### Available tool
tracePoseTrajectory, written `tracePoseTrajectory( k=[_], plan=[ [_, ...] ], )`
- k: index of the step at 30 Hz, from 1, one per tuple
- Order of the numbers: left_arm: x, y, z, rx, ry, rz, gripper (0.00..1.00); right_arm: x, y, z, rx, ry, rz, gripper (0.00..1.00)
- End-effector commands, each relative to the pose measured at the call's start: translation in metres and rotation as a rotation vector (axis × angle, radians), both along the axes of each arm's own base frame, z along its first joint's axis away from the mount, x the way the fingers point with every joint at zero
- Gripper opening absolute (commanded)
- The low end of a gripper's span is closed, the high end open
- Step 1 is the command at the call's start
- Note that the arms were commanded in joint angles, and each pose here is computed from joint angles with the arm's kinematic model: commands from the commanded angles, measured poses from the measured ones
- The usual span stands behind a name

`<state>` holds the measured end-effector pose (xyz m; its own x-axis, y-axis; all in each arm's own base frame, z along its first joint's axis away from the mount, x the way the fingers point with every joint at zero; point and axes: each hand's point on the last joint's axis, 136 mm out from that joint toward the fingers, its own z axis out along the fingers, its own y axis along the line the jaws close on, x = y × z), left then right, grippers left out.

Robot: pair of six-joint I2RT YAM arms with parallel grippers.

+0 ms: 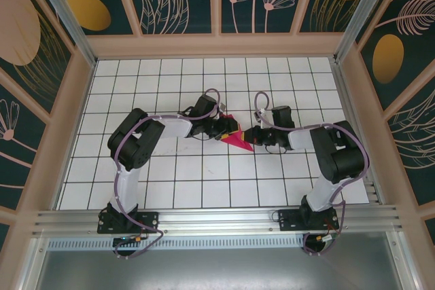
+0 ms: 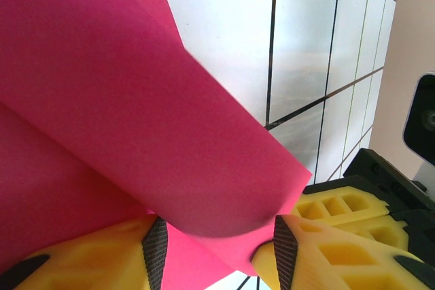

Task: Fold a paper plane with a square sheet of paper (fold left side to right side)
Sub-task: Fourth fold the wing at the center of the table.

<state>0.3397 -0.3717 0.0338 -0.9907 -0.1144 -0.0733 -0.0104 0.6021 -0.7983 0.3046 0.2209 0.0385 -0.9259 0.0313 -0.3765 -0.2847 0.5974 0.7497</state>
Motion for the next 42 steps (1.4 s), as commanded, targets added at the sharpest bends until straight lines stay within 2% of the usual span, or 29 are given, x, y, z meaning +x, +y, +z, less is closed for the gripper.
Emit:
tracePoseTrajectory(
  k=[1,23,42],
  plan=[
    [-0.007,0.013,-0.026,0.092,0.034,0.01,0.48,0.006,0.003,0.003,-0.004,-0.025,0.017,0.03],
    [0.002,0.02,-0.006,0.131,-0.031,0.006,0.49,-0.02,0.011,0.012,0.035,0.031,0.061,0.02],
    [0.0,0.025,-0.015,0.155,-0.021,0.006,0.48,-0.007,0.014,-0.002,-0.012,0.046,0.084,0.02]
  ],
)
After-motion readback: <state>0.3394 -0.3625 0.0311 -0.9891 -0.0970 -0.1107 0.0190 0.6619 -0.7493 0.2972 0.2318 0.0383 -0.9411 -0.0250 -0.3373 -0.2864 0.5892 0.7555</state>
